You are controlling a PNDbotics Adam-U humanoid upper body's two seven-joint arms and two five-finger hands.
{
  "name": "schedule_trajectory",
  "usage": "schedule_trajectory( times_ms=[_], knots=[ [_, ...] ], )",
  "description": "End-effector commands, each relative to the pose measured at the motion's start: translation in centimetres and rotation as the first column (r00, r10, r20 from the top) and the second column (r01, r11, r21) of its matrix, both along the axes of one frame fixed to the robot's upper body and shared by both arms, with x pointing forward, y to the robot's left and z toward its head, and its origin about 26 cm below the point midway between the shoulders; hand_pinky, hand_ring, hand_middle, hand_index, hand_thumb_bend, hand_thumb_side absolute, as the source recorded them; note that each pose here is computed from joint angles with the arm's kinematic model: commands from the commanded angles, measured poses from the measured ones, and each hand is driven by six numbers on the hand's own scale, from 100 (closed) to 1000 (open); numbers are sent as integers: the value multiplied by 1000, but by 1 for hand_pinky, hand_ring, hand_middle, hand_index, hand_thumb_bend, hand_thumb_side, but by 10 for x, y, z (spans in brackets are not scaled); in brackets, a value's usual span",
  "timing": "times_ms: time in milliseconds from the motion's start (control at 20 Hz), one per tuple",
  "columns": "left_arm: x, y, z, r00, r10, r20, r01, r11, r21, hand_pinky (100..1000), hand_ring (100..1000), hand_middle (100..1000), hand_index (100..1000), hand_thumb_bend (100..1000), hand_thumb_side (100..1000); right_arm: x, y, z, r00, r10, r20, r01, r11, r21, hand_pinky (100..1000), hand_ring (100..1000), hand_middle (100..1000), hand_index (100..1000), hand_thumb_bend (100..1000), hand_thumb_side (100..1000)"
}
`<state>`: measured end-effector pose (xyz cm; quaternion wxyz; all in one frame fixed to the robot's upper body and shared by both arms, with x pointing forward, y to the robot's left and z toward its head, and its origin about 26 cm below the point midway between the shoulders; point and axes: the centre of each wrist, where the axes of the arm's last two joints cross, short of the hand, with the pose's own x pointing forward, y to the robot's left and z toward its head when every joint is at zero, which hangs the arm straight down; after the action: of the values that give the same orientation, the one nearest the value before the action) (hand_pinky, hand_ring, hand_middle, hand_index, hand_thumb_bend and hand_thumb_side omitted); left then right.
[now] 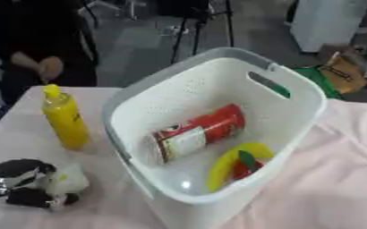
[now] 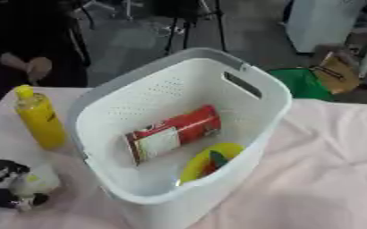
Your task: Pick up objects on the table and place them in the box.
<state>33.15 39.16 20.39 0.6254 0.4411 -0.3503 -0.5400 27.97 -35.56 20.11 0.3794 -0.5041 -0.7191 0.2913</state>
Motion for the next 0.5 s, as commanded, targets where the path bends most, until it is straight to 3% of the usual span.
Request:
schedule_trajectory(
  times_ms=[50, 500],
  knots=[
    [1, 2, 10, 1000, 5, 23, -6, 1000, 24, 795, 879, 866, 895, 681, 884, -3, 0, 6, 1000, 10, 21, -10, 1000, -11, 731, 550, 554, 736, 100, 832],
    [5, 2, 7, 999, -4, -34, 4, 1000, -6, 777, 851, 820, 809, 661, 848, -3, 0, 6, 1000, 9, 24, -9, 1000, -9, 731, 549, 554, 737, 100, 833]
  ],
)
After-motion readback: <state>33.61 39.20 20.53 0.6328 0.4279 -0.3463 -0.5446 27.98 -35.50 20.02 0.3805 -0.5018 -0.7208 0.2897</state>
